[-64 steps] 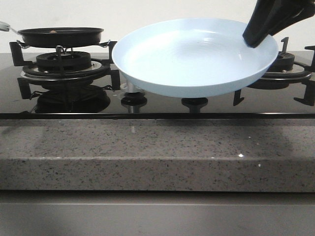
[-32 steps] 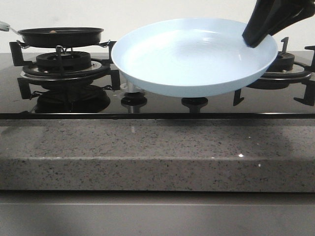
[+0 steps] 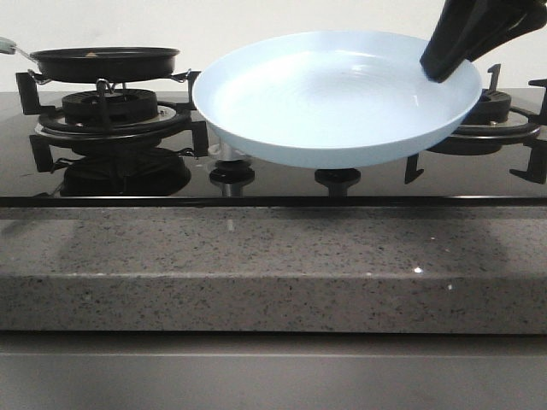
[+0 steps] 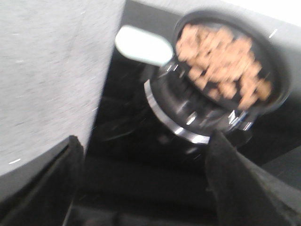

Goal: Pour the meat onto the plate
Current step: 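Move the left gripper to the pale green pan handle and grasp it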

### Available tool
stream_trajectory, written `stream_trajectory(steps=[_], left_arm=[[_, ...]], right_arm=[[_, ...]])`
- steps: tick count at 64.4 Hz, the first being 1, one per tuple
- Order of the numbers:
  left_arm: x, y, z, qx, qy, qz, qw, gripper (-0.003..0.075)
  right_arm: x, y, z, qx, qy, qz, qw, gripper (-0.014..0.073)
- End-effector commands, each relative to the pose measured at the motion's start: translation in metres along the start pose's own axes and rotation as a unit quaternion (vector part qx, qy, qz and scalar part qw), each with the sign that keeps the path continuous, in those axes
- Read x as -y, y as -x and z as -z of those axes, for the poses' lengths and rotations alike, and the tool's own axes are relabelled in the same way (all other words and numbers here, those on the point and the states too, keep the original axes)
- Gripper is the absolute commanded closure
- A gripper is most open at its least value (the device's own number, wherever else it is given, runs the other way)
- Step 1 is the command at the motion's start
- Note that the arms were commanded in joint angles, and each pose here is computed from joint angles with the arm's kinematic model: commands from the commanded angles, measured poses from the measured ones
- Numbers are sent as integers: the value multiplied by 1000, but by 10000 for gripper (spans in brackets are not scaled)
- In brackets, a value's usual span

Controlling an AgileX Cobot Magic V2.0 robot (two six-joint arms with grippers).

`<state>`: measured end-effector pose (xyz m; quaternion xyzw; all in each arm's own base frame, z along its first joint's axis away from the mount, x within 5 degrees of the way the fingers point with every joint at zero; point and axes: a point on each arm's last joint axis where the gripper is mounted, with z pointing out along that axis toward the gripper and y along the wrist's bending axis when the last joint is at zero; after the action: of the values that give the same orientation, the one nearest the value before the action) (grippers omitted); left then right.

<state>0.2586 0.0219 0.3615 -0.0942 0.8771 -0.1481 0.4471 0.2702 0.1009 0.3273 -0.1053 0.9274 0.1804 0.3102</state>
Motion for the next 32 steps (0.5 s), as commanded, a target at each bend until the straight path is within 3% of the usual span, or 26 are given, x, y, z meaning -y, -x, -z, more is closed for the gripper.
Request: stream_trajectory(steps=[1,20,32], left_arm=[[-1,21,3,64,-38,37,997,183],[-12,27,-42,64,-131,147,978,180],[-20,30,-67,59,-147,198,967,148]], right_arm=[[-6,12,19,61,9,1,998,662],[-6,12,19,61,9,1,998,662],[-6,12,19,61,9,1,998,662]])
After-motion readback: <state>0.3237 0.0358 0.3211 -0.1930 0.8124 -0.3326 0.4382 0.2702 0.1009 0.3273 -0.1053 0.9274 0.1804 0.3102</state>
